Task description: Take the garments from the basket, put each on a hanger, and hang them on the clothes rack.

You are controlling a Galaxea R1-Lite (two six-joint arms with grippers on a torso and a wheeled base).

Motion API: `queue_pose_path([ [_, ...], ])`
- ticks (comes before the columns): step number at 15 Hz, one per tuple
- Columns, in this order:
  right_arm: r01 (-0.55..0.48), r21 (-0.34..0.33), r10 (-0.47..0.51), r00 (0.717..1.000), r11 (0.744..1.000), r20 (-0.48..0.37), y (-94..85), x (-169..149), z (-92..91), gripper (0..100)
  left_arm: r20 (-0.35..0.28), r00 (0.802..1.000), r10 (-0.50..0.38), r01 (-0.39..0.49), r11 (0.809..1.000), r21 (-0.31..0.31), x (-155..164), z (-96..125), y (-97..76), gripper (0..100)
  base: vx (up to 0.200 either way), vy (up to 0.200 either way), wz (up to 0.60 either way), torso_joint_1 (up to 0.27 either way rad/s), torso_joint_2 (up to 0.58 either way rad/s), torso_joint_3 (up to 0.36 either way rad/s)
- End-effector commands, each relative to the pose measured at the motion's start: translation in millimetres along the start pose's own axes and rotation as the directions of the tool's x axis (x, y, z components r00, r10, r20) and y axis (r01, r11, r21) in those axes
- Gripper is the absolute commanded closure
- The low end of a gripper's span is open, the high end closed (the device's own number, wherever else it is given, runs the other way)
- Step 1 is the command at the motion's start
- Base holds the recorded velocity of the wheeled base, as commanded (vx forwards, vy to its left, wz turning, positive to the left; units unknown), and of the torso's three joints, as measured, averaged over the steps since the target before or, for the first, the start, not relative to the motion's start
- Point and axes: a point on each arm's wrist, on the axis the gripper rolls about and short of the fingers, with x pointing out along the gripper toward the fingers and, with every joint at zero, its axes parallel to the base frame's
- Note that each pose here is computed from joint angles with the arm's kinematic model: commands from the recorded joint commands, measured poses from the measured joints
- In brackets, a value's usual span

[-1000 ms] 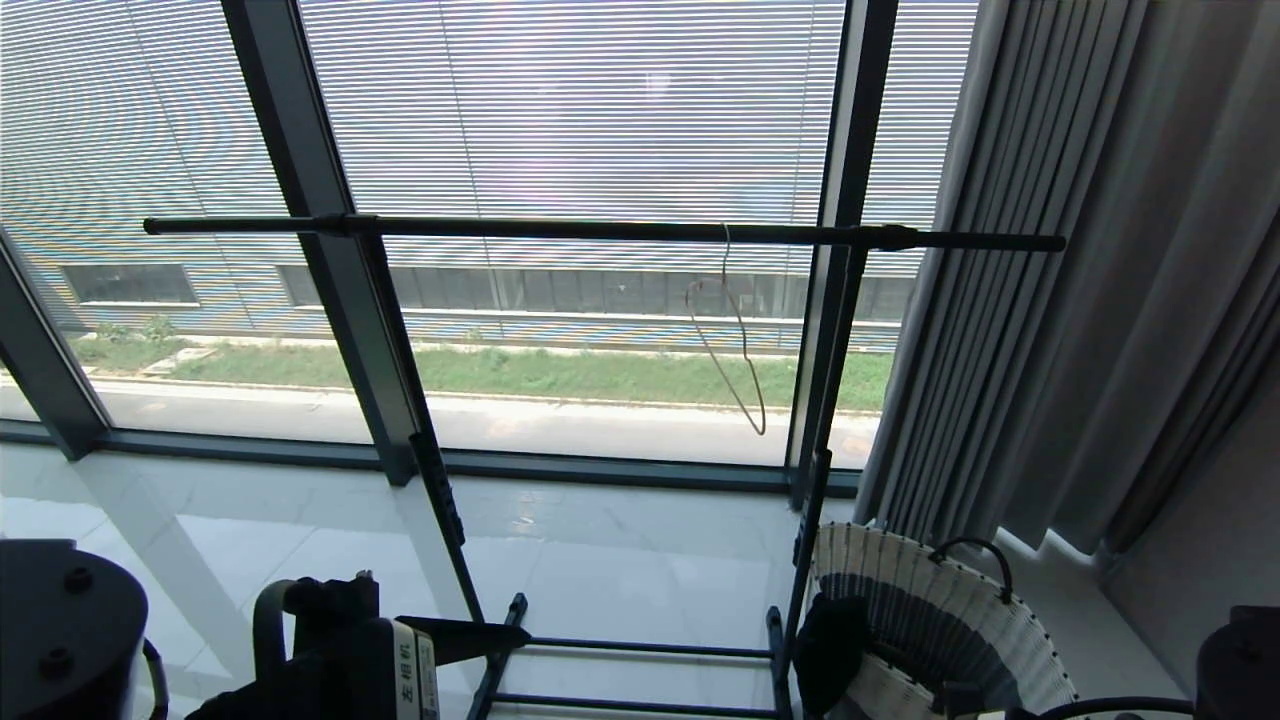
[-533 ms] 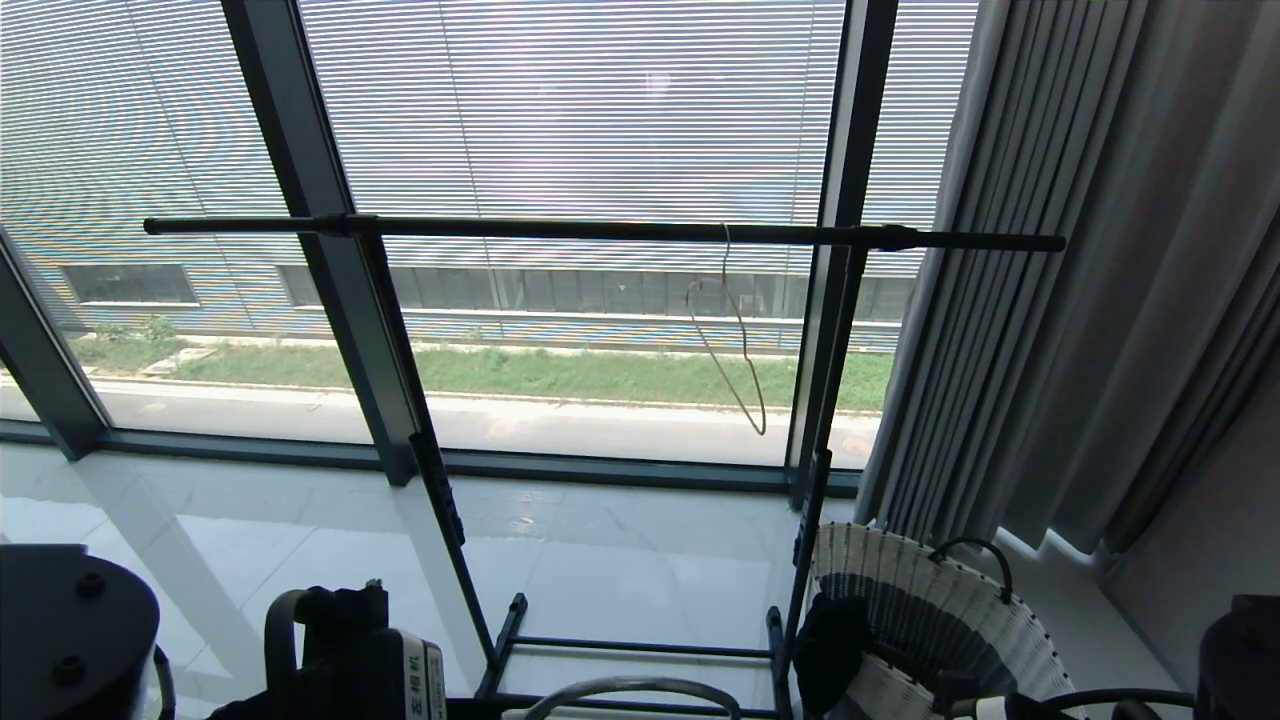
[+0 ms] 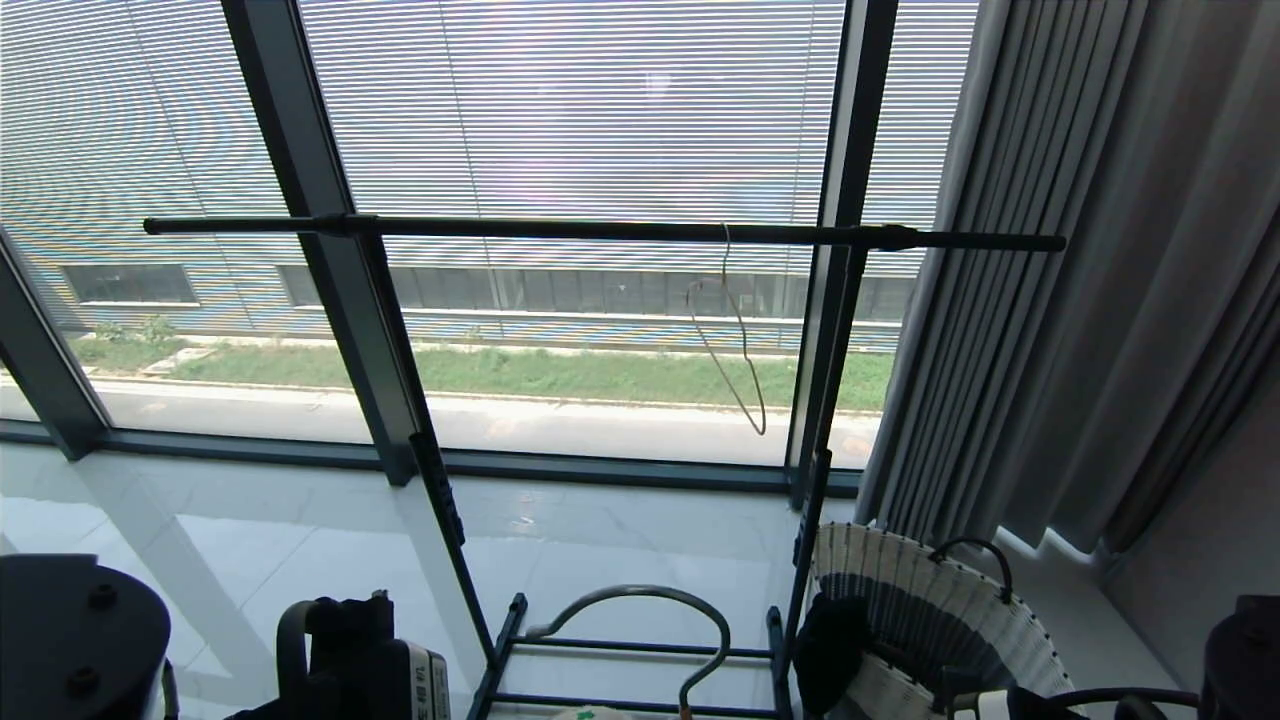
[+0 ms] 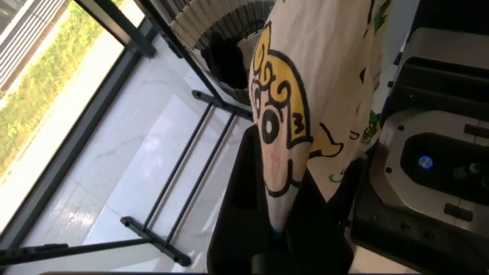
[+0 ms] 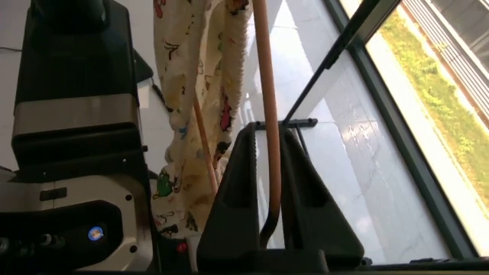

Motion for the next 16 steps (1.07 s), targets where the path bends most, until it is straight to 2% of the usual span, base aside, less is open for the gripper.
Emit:
queue_pose_path([
  [1, 0.015, 0.002, -0.015, 1.0, 1.0, -0.007, -0.7, 0, -1.0, 0, -0.007, 1.0, -0.001, 0.001, 1.0, -0.001, 0, -3, -0.8, 100, 0.0, 0.0, 0.0, 0.0, 0.0, 0.0],
  [3, 0.068, 0.008, -0.068, 0.998, 0.998, -0.019, -4.2, -1, -2.0, 0, -0.022, 1.0, 0.009, -0.009, 1.0, -0.011, -2, -9, -1.0, 100, 0.0, 0.0, 0.0, 0.0, 0.0, 0.0],
  [6, 0.127, 0.024, -0.127, 0.992, 0.992, -0.028, -14.1, -4, -4.2, 0, -0.059, 0.996, 0.066, -0.069, 0.996, -0.052, -6, -24, 4.0, 100, 0.0, 0.0, 0.0, 0.0, 0.0, 0.0],
  [8, 0.138, 0.026, -0.137, 0.99, 0.99, -0.028, -16.4, -5, -4.6, 0, -0.094, 0.987, 0.131, -0.14, 0.986, -0.096, -8, -31, 12.8, 100, 0.0, 0.0, 0.0, 0.0, 0.0, 0.0],
  [9, 0.138, 0.026, -0.137, 0.99, 0.99, -0.028, -16.4, -5, -4.6, 0, -0.095, 0.986, 0.138, -0.148, 0.984, -0.101, -9, -31, 14.2, 100, 0.0, 0.0, 0.0, 0.0, 0.0, 0.0],
  [10, 0.133, 0.027, -0.132, 0.991, 0.991, -0.028, -16.3, -5, -4.8, 0, -0.115, 0.972, 0.204, -0.219, 0.965, -0.141, -12, -35, 24.7, 100, 0.0, 0.0, 0.0, 0.0, 0.0, 0.0],
  [12, 0.13, 0.028, -0.129, 0.991, 0.991, -0.029, -16.3, -4, -5.0, 0, -0.107, 0.955, 0.275, -0.29, 0.942, -0.168, -15, -36, 35.1, 100, 0.0, 0.0, 0.0, 0.0, 0.0, 0.0],
  [14, 0.126, 0.047, -0.124, 0.991, 0.991, -0.044, -16.2, -2, -7.4, 0, -0.044, 0.937, 0.347, -0.349, 0.92, -0.181, -17, -29, 45.6, 100, 0.0, 0.0, 0.0, 0.0, 0.0, 0.0],
  [15, 0.127, 0.098, -0.121, 0.991, 0.987, -0.06, -16.1, 2, -9.9, 0, -0.006, 0.93, 0.368, -0.363, 0.915, -0.178, -19, -25, 47.9, 100, 0.0, 0.0, 0.0, 0.0, 0.0, 0.0],
  [16, 0.132, 0.181, -0.12, 0.99, 0.975, -0.077, -16.8, 7, -12.6, 0, 0.028, 0.924, 0.382, -0.372, 0.912, -0.173, -20, -20, 49.7, 100, 0.0, 0.0, 0.0, 0.0, 0.0, 0.0],
])
